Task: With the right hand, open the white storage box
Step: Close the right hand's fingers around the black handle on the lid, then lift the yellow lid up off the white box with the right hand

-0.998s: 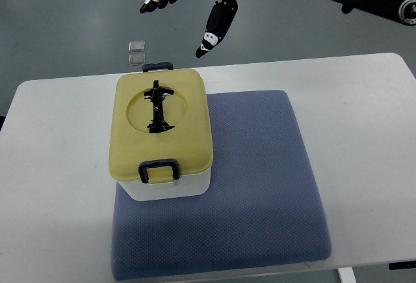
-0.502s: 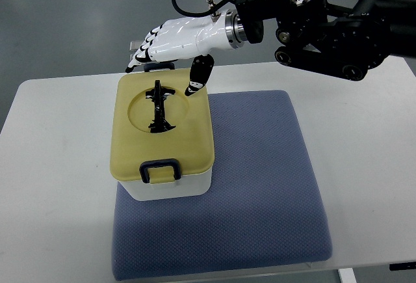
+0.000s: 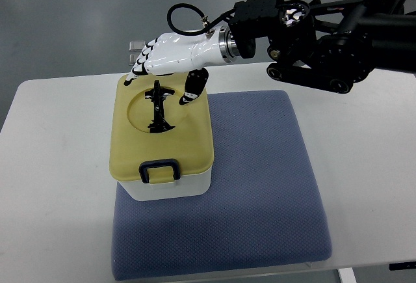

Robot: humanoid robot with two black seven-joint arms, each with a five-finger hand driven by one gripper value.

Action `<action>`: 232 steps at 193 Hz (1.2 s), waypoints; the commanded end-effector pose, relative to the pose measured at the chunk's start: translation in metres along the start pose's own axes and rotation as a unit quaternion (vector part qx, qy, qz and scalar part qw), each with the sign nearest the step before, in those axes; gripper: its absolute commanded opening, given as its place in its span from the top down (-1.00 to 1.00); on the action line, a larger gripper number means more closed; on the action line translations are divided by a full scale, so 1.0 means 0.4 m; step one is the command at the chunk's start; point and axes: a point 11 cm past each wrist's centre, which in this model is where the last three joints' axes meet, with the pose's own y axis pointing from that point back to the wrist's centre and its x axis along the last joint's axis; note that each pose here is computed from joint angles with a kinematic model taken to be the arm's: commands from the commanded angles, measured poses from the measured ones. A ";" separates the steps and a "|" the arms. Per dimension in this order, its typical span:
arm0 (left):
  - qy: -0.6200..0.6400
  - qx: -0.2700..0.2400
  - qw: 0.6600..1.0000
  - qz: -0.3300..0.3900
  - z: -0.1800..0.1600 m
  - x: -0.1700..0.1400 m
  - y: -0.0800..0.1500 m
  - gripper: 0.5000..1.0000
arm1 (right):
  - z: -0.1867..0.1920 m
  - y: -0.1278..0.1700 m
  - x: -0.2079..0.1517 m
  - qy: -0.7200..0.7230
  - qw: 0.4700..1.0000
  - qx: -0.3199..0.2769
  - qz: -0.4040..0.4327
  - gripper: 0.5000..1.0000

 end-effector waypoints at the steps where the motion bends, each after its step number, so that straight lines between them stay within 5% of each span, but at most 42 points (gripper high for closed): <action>1: -0.001 0.000 1.000 0.000 0.000 0.000 0.000 -1.00 | -0.003 -0.003 -0.006 -0.001 1.000 0.002 0.003 -0.12; 33: 0.000 0.000 1.000 0.000 0.000 0.000 0.000 -1.00 | -0.009 -0.009 -0.009 0.002 1.000 0.006 0.002 1.00; 102: 0.000 0.000 1.000 0.003 -0.001 0.005 0.000 -1.00 | -0.016 -0.012 0.025 0.000 1.000 0.005 0.017 1.00; 134: 0.001 0.000 1.000 0.004 0.000 0.008 0.000 -1.00 | -0.018 0.008 0.124 0.016 0.999 0.002 0.049 1.00; 175: 0.001 0.000 1.000 0.005 -0.001 0.008 0.000 -1.00 | 0.020 0.100 0.217 0.041 0.996 -0.025 0.071 1.00; 232: 0.000 0.000 1.000 0.002 0.000 0.004 0.000 -1.00 | 0.122 0.283 0.172 0.020 0.994 -0.084 0.068 1.00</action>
